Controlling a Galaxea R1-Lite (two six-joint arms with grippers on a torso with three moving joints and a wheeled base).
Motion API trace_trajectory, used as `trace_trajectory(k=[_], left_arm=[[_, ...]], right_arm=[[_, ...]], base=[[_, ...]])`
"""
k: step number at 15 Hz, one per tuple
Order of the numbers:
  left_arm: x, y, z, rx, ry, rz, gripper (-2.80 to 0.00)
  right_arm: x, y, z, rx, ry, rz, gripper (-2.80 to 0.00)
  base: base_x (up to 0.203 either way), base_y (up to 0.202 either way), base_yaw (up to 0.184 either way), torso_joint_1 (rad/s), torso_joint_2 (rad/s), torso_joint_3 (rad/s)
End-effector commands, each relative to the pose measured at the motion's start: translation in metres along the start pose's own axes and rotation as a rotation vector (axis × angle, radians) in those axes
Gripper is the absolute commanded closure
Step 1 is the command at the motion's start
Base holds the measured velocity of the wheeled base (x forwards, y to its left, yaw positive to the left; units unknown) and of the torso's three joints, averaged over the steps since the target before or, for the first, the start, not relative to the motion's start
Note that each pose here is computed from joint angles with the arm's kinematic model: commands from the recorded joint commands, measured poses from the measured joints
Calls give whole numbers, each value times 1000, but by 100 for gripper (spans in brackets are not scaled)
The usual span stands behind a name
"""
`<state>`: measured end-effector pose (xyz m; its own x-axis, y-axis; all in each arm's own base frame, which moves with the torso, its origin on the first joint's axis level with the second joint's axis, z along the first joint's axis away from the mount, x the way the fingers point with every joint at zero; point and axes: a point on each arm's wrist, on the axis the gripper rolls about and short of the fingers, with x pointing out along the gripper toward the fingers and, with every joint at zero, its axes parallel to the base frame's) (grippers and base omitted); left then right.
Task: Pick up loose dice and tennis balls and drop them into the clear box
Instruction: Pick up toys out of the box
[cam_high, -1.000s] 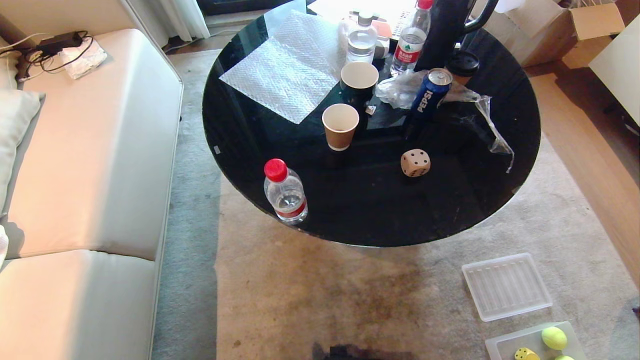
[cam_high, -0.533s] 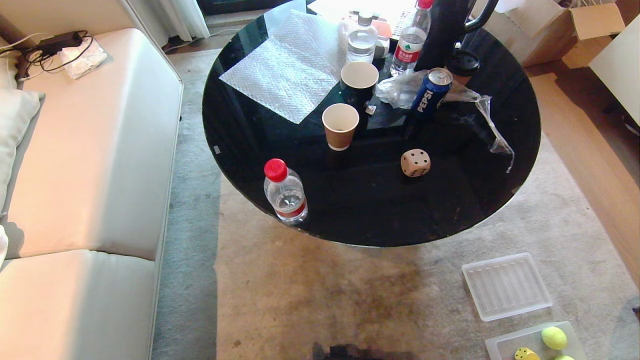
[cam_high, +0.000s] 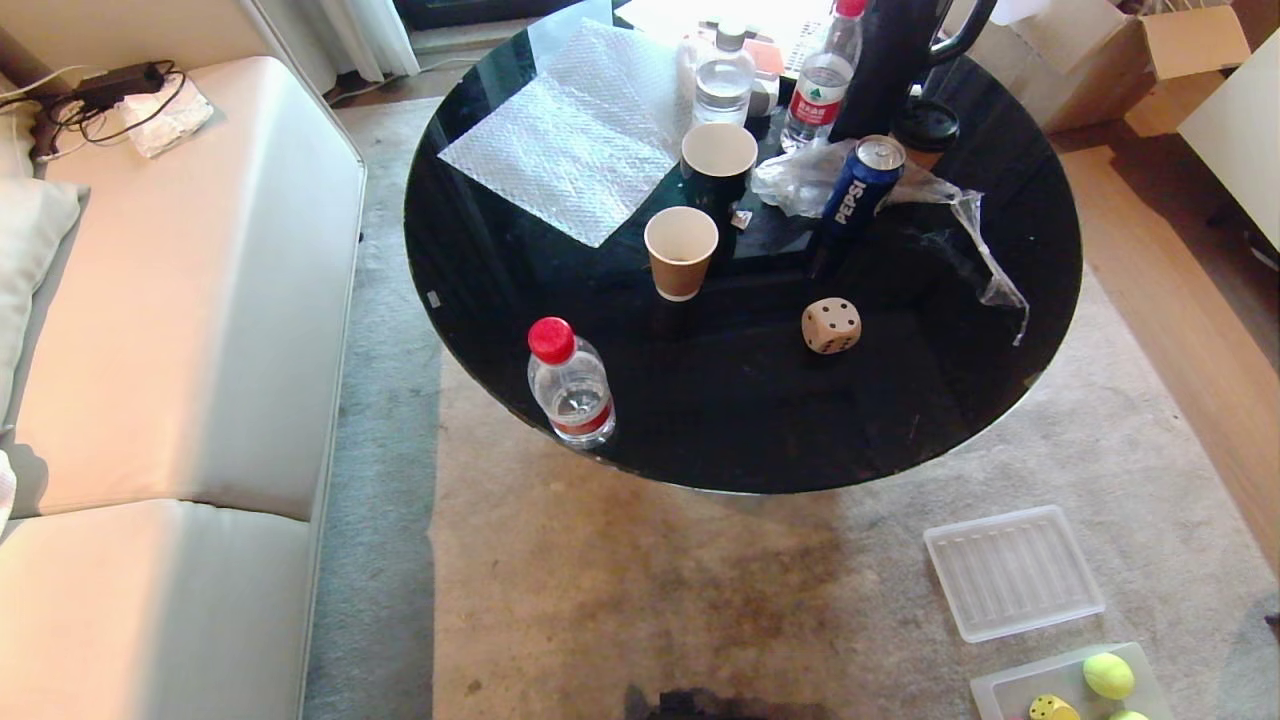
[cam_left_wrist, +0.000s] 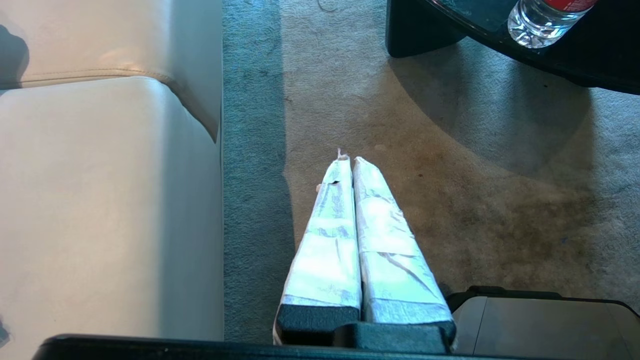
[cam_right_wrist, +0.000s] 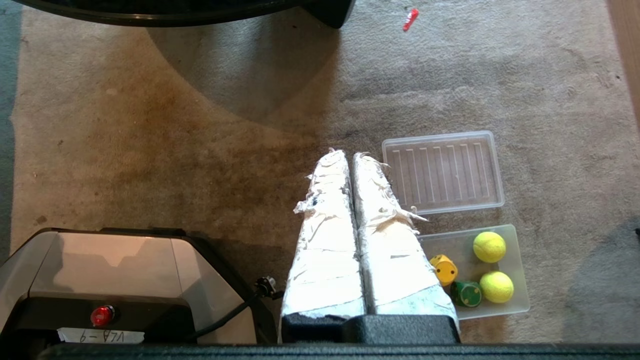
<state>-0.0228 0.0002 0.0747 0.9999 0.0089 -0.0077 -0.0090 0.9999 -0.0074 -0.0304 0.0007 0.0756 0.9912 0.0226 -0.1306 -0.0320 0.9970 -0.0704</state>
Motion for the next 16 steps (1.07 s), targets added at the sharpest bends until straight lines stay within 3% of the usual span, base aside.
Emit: trace_trajectory(k=[1,16], left_arm=[[0,0,0,0,0,0,0],[0,0,0,1,1,0,0]], right_arm=[[0,0,0,-1,1,1,0],[0,0,0,2,1,1,0]], base=[[0,0,0,0,0,0],[14,0,0,0,-1,1]])
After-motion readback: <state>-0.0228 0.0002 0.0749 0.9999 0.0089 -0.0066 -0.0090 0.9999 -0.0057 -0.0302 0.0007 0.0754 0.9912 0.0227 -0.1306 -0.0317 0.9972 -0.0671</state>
